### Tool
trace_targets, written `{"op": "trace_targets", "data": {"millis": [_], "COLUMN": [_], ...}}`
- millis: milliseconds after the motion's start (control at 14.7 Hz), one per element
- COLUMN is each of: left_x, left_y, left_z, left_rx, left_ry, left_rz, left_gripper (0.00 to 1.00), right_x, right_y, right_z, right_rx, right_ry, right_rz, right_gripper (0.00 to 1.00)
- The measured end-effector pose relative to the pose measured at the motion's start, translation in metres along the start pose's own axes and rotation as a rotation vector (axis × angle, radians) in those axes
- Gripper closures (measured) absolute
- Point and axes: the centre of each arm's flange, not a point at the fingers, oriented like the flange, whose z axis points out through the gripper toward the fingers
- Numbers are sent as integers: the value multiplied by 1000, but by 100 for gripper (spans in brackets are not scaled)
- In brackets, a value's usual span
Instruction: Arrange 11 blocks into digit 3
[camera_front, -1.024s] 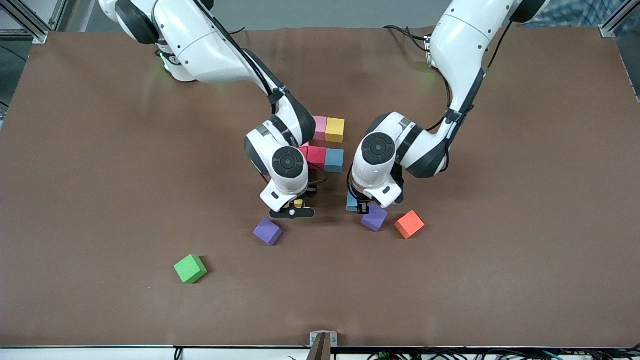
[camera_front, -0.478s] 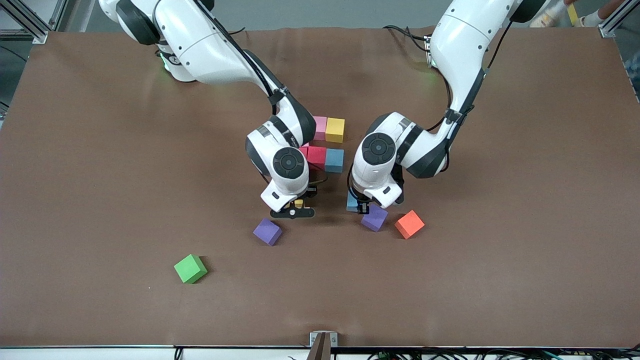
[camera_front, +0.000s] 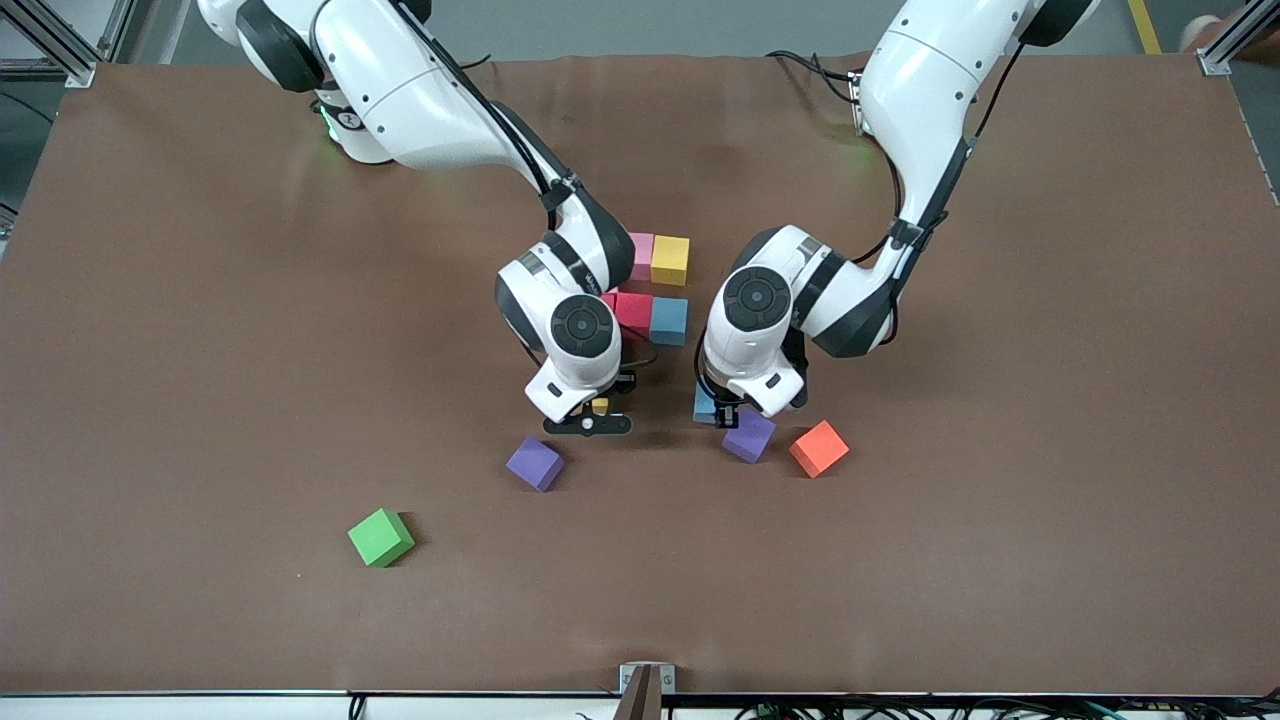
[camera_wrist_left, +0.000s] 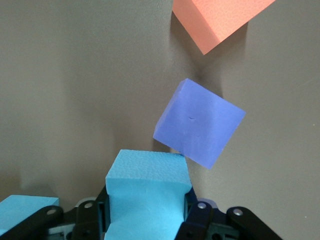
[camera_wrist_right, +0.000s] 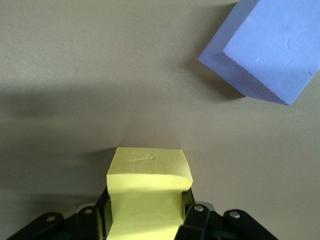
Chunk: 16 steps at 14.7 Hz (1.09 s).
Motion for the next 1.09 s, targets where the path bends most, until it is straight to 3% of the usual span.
{"op": "trace_targets", "data": {"millis": [1092], "left_x": [0], "left_y": [0], "left_z": [3], "left_rx": [3], "left_ry": [2], "left_rz": [0], "left_gripper": [44], "right_x": [-1], "right_y": [-1], "right_z": [0], "right_rx": [0], "right_ry": [0], "right_rz": [28], "right_gripper": [45]}}
